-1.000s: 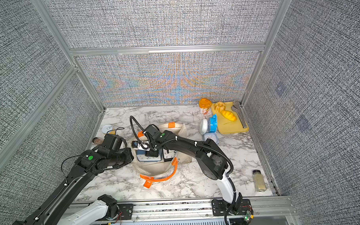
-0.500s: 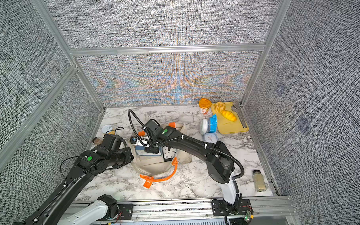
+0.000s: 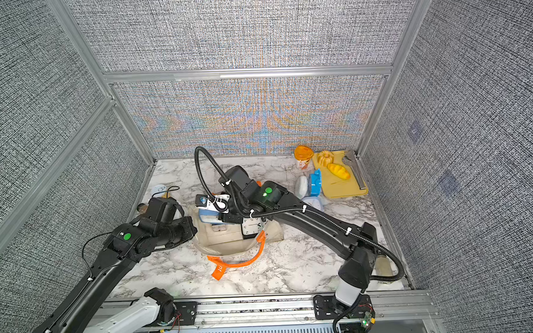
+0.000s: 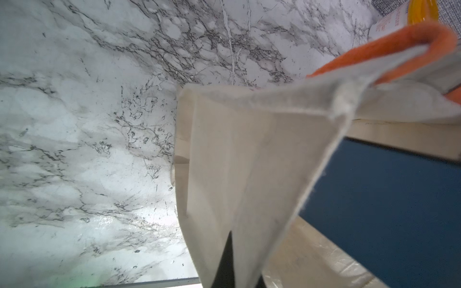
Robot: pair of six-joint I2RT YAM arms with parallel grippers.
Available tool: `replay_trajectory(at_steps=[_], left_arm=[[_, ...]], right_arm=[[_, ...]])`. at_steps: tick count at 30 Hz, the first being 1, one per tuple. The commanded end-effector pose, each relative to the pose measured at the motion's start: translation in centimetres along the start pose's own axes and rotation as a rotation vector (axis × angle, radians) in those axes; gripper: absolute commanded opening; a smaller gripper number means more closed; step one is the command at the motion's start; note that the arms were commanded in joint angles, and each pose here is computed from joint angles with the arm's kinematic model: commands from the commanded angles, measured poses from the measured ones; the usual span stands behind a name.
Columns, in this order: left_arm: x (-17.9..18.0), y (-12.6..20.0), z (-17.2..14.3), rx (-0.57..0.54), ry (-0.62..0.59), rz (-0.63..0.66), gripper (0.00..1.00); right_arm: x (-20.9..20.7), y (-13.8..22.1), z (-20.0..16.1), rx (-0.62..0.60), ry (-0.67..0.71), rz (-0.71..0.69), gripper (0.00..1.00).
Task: Take the alarm clock out of the canvas bag
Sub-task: Pick up the alarm from the canvas bag.
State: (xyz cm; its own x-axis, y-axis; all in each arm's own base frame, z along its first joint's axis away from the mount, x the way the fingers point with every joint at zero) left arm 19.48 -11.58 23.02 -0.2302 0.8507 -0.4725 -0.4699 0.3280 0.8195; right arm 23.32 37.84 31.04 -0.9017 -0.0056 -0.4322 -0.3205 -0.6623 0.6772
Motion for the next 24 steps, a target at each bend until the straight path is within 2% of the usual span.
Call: replay_trajectory(at_steps=[1, 7, 11, 18, 24], left_arm=[[-0.1, 0.2, 0.5, -0.026, -0.011, 0.006, 0.00], [-0.4, 0.2, 0.8, -0.030, -0.021, 0.007, 0.00], [-0.8, 0.2, 1.2, -0.032, -0.027, 0.005, 0.00], [-1.9, 0.7, 2.3, -0.059, -0.083, -0.003, 0.01], [-2.7, 1.5, 3.4, -0.101, -0.179, -0.008, 0.02]], right_arm=[[-0.1, 2.5, 0.2, -0.005, -0.001, -0.028, 0.29], [-1.4, 7.8, 0.6, -0.037, -0.036, -0.154, 0.28], [-3.3, 11.1, -0.4, -0.022, -0.123, -0.297, 0.26], [-5.3, 15.9, -6.7, 0.067, -0.462, -0.481, 0.24], [-4.1, 17.0, -13.3, 0.164, -0.737, -0.552, 0.24]])
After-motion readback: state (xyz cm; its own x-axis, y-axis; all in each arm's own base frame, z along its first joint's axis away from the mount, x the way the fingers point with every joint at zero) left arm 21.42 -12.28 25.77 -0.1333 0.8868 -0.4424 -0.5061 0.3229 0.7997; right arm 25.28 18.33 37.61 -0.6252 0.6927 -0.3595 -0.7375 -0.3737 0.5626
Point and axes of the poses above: each gripper's point midway between its finger pads, its own y axis back along the fingers, its own x axis along the line the jaws close on, z = x × y, the point moved 3 cm from there along y, back along the fingers, and after that the axes turned 5 degrees about y, right-handed, at the moved point
